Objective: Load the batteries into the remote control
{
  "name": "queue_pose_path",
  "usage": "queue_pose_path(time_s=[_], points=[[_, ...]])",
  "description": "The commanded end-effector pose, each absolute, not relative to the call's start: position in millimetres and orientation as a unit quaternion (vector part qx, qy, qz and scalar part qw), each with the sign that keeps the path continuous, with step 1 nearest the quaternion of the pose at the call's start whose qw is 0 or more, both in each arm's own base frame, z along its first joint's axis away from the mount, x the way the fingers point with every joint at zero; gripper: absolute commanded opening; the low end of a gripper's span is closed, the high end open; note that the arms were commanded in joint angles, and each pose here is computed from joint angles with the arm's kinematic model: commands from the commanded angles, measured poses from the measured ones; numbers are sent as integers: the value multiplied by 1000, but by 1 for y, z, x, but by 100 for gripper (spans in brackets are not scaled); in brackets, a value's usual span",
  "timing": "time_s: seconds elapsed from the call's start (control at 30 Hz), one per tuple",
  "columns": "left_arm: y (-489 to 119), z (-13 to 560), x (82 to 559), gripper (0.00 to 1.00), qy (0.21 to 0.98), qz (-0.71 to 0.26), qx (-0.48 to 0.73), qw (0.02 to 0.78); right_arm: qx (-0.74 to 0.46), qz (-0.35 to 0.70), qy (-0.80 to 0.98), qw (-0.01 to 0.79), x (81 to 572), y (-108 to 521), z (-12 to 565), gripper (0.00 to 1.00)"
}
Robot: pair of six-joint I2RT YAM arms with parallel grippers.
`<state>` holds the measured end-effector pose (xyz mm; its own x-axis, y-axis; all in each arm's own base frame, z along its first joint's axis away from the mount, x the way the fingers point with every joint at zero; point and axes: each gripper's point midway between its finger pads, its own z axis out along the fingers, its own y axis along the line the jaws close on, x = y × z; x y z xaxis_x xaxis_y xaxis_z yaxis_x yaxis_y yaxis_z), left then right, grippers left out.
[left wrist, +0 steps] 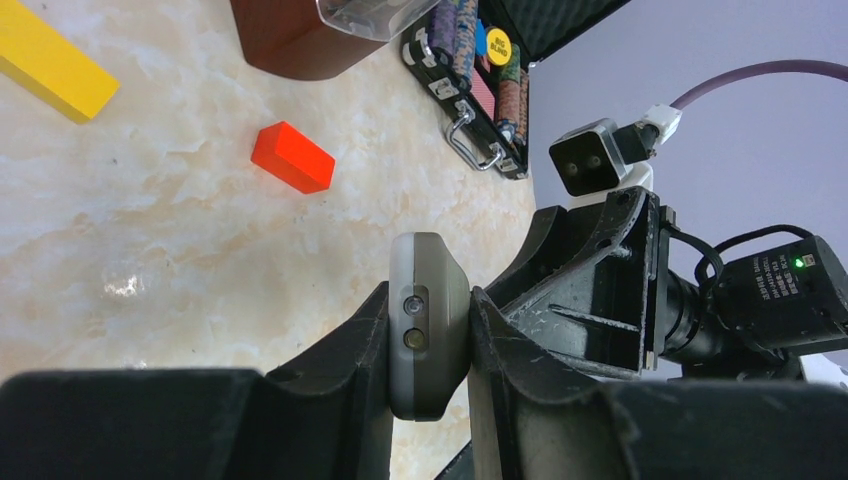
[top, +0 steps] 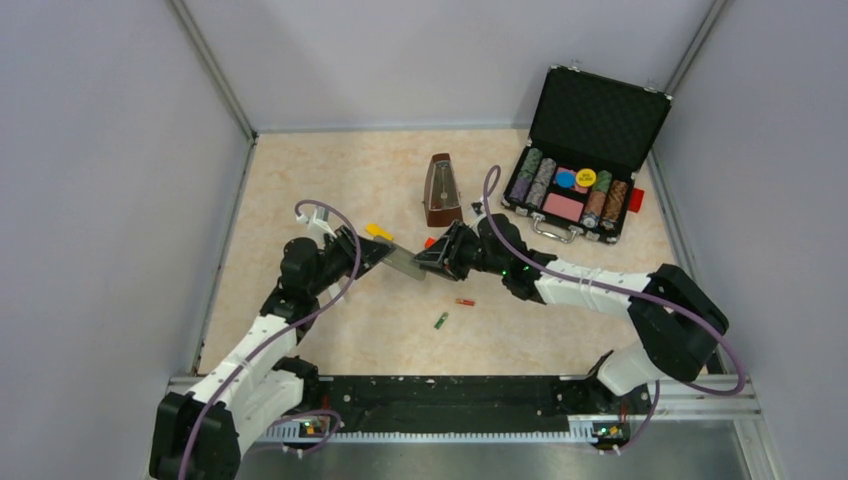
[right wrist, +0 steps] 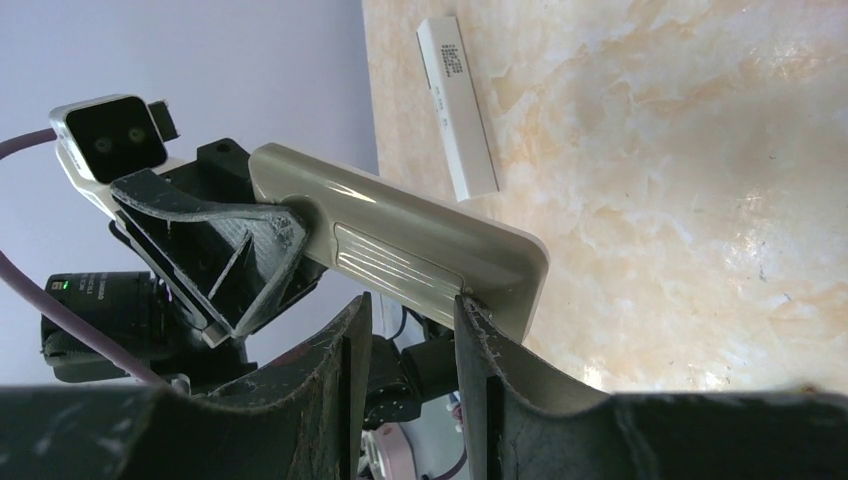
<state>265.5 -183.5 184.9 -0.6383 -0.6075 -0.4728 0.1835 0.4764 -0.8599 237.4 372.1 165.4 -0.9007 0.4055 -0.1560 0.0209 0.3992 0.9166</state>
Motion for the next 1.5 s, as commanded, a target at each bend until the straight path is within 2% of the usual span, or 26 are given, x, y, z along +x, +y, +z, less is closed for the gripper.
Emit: queue_pose_path(time_s=[0.0,0.37,0.9,0.97,1.13,1.2,1.47], points=[[-197,248,265,0,702,-560,-108,427,126,558,802,175,235,380,171,36],[-183,230,266,0,730,-485,-63,477,120,537,812,195,240,373,187,36],[-189,230,257,0,718,-509,-46,472,116,549,805,193,241,378,186,36],[-189,229,257,0,718,-509,-45,472,116,552,803,195,242,379,188,34],[-189,226,256,0,721,-509,-48,469,116,552,802,196,243,379,190,21],[-189,224,256,0,722,-507,-48,468,116,550,803,196,243,379,188,20],[-189,227,257,0,720,-509,-48,470,125,531,817,189,242,376,177,28]])
